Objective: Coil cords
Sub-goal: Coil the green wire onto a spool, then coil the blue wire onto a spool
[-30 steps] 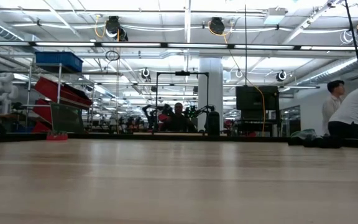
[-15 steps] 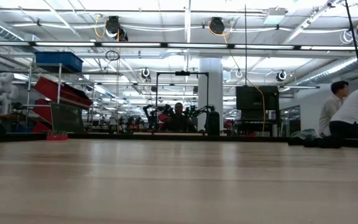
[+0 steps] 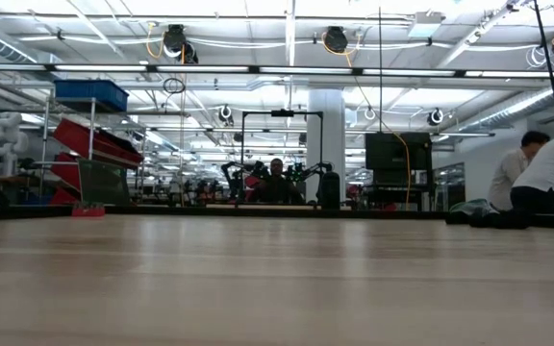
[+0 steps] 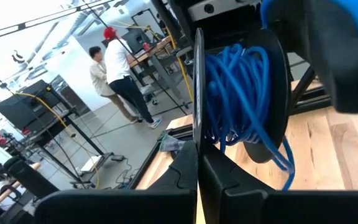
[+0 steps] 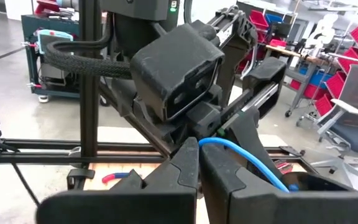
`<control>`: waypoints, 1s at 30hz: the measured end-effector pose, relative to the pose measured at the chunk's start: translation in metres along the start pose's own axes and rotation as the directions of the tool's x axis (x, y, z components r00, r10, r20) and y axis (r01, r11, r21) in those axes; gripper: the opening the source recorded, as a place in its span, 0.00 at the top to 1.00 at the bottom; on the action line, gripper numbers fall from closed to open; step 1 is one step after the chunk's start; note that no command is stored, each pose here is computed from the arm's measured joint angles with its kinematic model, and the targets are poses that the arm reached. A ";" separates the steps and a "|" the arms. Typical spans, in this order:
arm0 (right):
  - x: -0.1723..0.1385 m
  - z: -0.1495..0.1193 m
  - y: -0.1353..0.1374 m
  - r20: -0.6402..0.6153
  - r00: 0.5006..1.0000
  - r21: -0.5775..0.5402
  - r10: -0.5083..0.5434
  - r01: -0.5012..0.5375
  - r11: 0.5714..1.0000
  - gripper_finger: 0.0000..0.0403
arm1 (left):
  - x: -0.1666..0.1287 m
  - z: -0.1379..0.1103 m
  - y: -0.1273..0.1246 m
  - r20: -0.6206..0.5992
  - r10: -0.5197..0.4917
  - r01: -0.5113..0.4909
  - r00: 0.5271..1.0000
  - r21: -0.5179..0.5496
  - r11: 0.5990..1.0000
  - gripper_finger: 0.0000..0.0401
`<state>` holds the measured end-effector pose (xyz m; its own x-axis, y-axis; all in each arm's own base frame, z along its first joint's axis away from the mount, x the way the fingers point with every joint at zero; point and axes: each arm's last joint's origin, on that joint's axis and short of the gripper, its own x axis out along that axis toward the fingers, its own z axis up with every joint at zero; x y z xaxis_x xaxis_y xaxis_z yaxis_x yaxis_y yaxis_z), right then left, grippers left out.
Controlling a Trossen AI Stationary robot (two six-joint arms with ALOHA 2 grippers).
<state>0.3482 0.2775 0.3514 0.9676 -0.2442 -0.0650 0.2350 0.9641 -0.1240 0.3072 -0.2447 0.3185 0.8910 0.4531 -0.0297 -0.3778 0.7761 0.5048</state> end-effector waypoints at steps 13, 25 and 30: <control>-0.021 -0.007 0.014 -0.044 0.999 0.009 0.033 -0.032 0.999 0.91 | -0.015 0.006 0.001 0.026 -0.034 0.035 0.999 -0.037 0.999 1.00; -0.090 -0.027 0.048 -0.159 0.972 -0.082 0.176 -0.191 0.978 0.69 | -0.023 0.008 -0.001 0.038 -0.053 0.053 0.998 -0.009 0.999 1.00; -0.105 -0.053 0.039 -0.333 0.935 -0.151 0.123 -0.182 0.972 0.64 | -0.023 0.008 0.000 0.038 -0.053 0.053 0.998 -0.009 0.999 1.00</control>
<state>0.2507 0.3349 0.3005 0.9025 -0.1444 -0.4057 0.0386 0.9655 -0.2577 0.2888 -0.2593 0.3261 0.9187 0.3944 -0.0237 -0.3319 0.8031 0.4949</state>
